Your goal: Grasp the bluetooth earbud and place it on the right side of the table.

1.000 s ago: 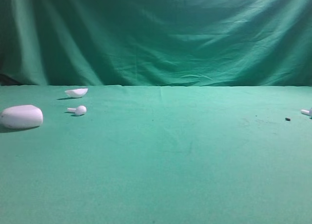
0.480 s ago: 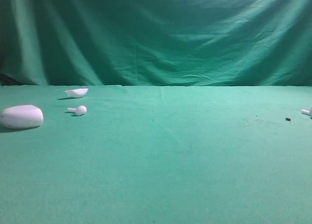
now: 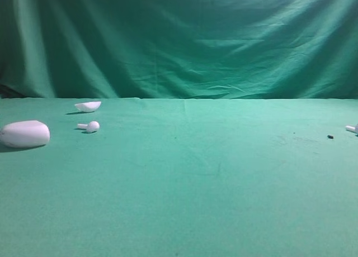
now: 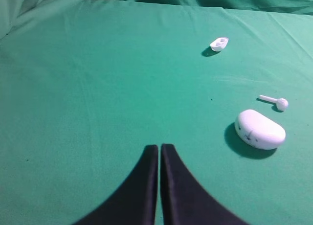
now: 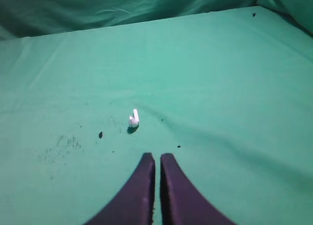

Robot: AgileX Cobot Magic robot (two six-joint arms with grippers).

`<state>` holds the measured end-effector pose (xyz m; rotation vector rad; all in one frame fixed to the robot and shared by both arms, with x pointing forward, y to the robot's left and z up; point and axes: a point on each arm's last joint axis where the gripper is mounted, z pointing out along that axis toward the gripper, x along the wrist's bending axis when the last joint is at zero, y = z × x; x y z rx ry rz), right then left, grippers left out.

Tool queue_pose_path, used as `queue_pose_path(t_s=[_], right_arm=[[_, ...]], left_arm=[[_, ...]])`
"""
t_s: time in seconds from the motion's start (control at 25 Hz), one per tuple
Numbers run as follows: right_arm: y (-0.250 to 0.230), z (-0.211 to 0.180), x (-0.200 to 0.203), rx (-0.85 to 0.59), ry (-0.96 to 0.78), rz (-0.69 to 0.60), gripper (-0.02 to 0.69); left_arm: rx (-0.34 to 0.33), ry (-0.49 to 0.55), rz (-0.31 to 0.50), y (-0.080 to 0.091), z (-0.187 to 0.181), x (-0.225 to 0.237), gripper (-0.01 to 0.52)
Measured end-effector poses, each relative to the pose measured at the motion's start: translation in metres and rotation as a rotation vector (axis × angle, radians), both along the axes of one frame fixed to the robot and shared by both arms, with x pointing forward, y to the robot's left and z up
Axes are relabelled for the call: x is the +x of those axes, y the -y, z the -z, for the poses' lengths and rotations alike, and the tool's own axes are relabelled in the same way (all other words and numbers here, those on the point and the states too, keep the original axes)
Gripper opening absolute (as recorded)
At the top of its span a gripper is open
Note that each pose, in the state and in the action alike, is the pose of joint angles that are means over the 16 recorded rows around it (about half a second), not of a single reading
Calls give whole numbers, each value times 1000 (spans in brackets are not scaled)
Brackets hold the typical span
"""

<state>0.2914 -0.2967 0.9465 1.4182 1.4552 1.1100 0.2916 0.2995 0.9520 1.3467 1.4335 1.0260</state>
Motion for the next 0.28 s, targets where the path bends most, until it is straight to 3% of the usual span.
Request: queue_pose_path(t_s=[0.28], right_arm=[[0,0,0,0,-2,0,0]], left_arm=[[0,0,0,0,0,0,0]])
